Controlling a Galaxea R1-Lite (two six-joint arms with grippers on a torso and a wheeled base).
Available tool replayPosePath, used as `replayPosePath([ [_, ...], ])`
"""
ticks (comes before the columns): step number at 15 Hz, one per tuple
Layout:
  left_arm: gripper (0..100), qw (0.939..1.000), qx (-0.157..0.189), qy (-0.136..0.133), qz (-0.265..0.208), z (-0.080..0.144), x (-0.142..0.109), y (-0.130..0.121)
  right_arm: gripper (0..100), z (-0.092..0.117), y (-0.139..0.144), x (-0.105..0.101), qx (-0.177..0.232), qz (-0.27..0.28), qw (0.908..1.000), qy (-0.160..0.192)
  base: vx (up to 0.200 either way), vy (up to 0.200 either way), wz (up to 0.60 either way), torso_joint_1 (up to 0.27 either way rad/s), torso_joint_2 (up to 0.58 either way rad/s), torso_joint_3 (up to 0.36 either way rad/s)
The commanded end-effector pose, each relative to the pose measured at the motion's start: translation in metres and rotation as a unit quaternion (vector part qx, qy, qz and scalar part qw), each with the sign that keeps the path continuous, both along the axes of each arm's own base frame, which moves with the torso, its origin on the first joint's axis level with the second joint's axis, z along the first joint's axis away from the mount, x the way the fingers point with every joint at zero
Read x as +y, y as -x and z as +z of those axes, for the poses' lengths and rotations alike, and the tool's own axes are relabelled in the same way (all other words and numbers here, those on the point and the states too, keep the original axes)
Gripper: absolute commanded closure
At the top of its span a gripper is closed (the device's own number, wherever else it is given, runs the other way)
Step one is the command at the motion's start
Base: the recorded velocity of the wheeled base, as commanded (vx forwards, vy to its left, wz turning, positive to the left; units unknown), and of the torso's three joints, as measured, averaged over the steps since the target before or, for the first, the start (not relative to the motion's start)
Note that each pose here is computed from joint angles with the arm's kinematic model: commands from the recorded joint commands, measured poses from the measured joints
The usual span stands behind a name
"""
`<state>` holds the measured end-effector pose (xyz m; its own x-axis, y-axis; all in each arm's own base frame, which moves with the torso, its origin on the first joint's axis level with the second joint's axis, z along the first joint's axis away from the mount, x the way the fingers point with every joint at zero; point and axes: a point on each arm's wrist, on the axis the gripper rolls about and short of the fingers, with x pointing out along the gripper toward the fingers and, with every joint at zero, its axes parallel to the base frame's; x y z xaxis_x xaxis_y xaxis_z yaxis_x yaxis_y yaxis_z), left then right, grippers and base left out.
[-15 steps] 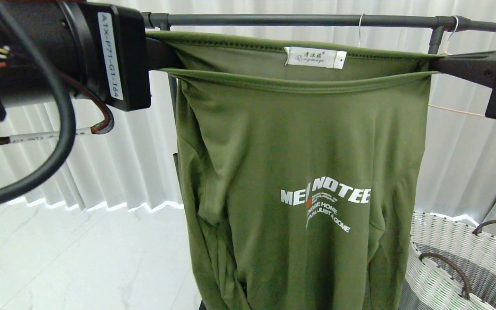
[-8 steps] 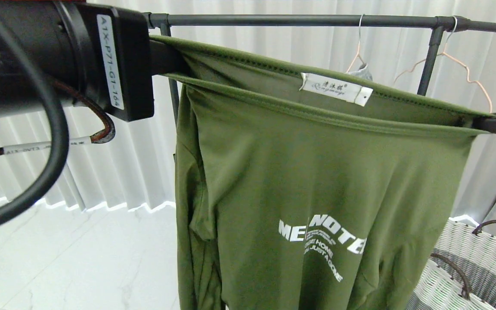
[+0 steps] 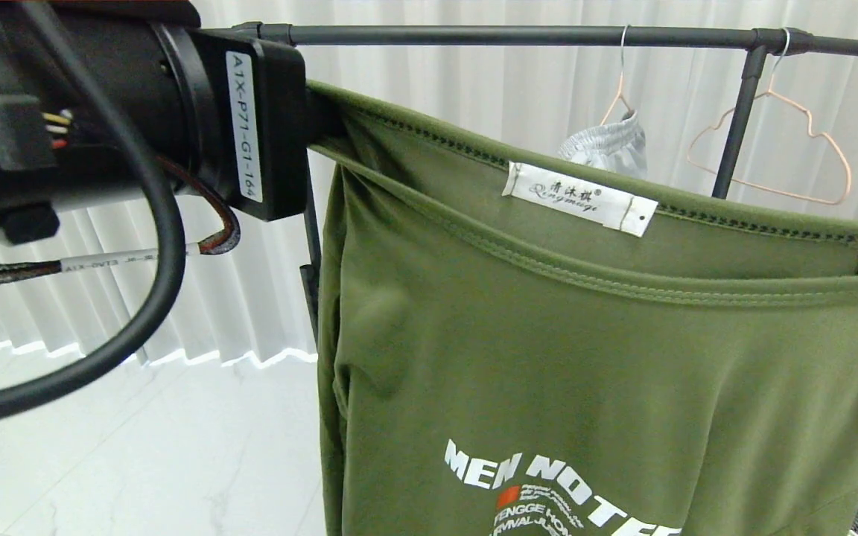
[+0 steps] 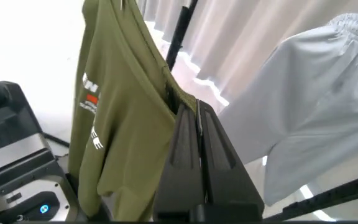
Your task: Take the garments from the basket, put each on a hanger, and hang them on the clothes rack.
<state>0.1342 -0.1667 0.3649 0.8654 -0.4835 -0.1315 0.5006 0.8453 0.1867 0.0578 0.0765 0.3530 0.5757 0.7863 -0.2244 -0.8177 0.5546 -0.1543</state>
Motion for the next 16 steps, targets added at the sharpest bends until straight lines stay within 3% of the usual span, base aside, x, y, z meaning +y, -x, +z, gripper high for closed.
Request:
replayPosePath([
  [1,100,1.0000,0.000,-0.002,0.000,-0.001,-0.001,-0.001,100,-0.001,0.000,0.001,0.001,0.000,1.0000,0.003,0.000,0.000,0.00,0.000,0.00,0.000],
  [3,100,1.0000,0.005,-0.006,0.002,0.000,0.003,0.002,100,-0.004,-0.008,0.002,0.000,-0.058,0.9981,0.018,0.000,0.000,0.00,0.000,0.00,0.000],
  [5,100,0.9992,0.028,-0.029,0.002,-0.002,0.016,0.012,100,-0.004,-0.019,0.009,-0.007,-0.121,0.9921,0.033,0.000,0.000,0.00,0.000,0.00,0.000],
  [7,100,0.9974,0.061,-0.039,-0.010,-0.004,0.028,0.028,100,-0.001,-0.032,0.023,-0.023,-0.146,0.9888,0.017,0.000,0.000,0.00,0.000,0.00,0.000],
  [9,100,0.9960,0.080,-0.025,-0.032,-0.003,0.031,0.042,100,0.002,-0.046,0.038,-0.039,-0.151,0.9878,-0.008,0.000,0.000,0.00,0.000,0.00,0.000],
  [10,100,0.9943,0.089,-0.003,-0.059,-0.001,0.030,0.053,100,0.006,-0.058,0.052,-0.055,-0.151,0.9863,-0.034,0.000,0.000,0.00,0.000,0.00,0.000],
  [12,100,0.9901,0.091,0.012,-0.106,0.002,0.030,0.068,100,0.011,-0.073,0.070,-0.076,-0.150,0.9834,-0.068,0.000,0.000,0.00,0.000,0.00,0.000],
  [16,100,0.9842,0.088,0.022,-0.152,0.006,0.033,0.084,100,0.018,-0.083,0.082,-0.083,-0.148,0.9822,-0.080,0.000,0.000,0.00,0.000,0.00,0.000],
])
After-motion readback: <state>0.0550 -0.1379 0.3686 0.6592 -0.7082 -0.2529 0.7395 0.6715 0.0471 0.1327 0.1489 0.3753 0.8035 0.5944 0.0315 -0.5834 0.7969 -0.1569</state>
